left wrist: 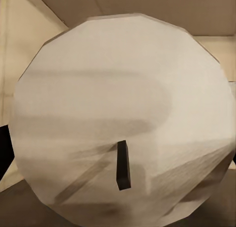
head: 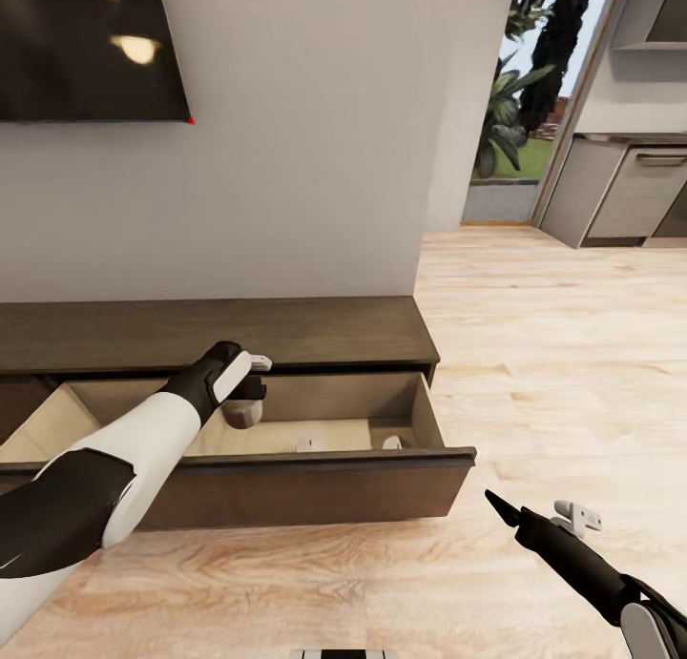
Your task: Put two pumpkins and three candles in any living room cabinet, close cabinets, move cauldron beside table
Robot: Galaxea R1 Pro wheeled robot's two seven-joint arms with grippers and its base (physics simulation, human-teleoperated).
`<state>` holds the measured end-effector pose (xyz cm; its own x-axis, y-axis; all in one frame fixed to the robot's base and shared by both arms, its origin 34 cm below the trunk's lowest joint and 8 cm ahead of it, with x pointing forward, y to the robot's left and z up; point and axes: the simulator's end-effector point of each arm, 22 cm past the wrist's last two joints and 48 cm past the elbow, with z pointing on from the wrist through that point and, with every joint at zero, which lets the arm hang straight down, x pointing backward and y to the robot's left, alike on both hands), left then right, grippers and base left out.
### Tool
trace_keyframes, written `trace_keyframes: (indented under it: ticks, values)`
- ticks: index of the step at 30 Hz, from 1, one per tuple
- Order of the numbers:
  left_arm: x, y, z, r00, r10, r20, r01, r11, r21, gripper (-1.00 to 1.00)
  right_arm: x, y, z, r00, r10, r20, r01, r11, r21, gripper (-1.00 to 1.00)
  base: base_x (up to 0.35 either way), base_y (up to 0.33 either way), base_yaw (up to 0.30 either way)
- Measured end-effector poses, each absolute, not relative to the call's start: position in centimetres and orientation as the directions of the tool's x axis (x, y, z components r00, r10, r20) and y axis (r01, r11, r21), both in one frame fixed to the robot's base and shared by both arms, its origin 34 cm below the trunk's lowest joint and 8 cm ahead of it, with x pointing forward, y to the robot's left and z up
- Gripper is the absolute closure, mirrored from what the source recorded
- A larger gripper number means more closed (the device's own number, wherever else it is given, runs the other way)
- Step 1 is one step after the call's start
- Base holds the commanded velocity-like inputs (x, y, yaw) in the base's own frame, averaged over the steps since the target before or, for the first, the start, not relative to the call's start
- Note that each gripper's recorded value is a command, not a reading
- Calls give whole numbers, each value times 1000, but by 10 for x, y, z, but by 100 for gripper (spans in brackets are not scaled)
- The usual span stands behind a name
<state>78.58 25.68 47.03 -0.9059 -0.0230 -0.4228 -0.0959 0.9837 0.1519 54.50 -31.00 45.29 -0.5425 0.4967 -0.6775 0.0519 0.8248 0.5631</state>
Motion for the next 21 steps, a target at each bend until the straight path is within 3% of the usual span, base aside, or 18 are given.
trace_keyframes:
  ticks: [21]
  values:
    - [776,256,401,-939,-27,-344,-86,984,156,100,540,-304,416,-596,496,-632,73,816,573,-100,0,0,0]
